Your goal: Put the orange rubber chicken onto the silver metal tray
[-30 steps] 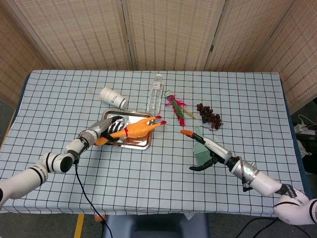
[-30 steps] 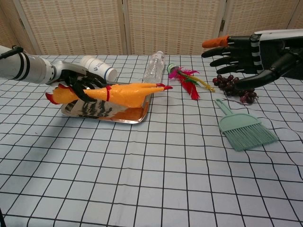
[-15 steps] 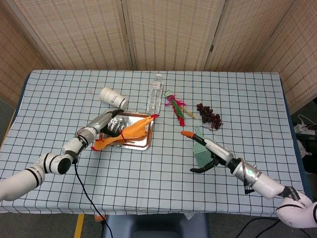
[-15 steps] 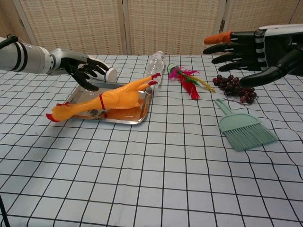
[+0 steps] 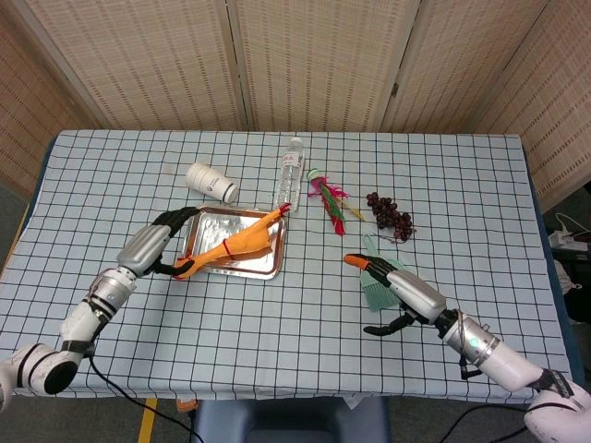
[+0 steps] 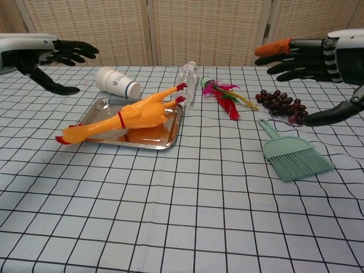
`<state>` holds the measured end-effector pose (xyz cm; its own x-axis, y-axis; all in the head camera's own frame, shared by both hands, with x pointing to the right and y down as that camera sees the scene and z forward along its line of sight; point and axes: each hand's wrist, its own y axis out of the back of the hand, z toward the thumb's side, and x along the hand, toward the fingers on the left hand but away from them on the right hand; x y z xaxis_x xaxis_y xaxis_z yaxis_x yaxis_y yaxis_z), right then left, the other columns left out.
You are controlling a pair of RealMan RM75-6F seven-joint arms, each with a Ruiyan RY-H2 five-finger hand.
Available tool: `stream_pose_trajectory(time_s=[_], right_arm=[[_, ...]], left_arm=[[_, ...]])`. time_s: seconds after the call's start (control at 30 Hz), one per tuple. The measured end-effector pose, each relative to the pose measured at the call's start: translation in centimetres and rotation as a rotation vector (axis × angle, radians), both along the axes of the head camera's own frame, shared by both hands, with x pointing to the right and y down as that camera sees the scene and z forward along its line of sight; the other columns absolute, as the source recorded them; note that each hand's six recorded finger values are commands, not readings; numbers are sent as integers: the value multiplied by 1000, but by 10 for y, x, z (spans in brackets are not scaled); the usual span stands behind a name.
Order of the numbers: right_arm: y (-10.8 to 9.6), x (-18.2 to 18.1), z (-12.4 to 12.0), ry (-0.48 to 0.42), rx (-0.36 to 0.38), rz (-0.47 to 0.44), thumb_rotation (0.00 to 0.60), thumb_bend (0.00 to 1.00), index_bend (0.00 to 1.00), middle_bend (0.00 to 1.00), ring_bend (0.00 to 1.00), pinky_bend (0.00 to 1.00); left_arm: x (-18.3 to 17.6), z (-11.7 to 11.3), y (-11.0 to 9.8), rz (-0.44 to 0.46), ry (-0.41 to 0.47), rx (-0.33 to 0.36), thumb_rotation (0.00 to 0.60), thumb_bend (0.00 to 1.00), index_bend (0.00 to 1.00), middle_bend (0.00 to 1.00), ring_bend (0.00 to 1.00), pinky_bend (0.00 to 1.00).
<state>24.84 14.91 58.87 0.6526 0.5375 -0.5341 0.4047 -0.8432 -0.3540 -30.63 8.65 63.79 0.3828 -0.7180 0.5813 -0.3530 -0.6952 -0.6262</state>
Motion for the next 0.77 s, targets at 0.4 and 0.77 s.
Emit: stream_pose_trajectory(time_s=[0.4,0.77], right_arm=[[67,69,5,488,342,-55,600,118,0,0,0,0],[120,128,-2,685,432,157,600,118,0,0,0,0]], left_arm=[[-120,-46,124,-120,-223,269,600,339,0,0,0,0],[-128,-39,162,-34,-376,177,600,343,0,0,0,0]])
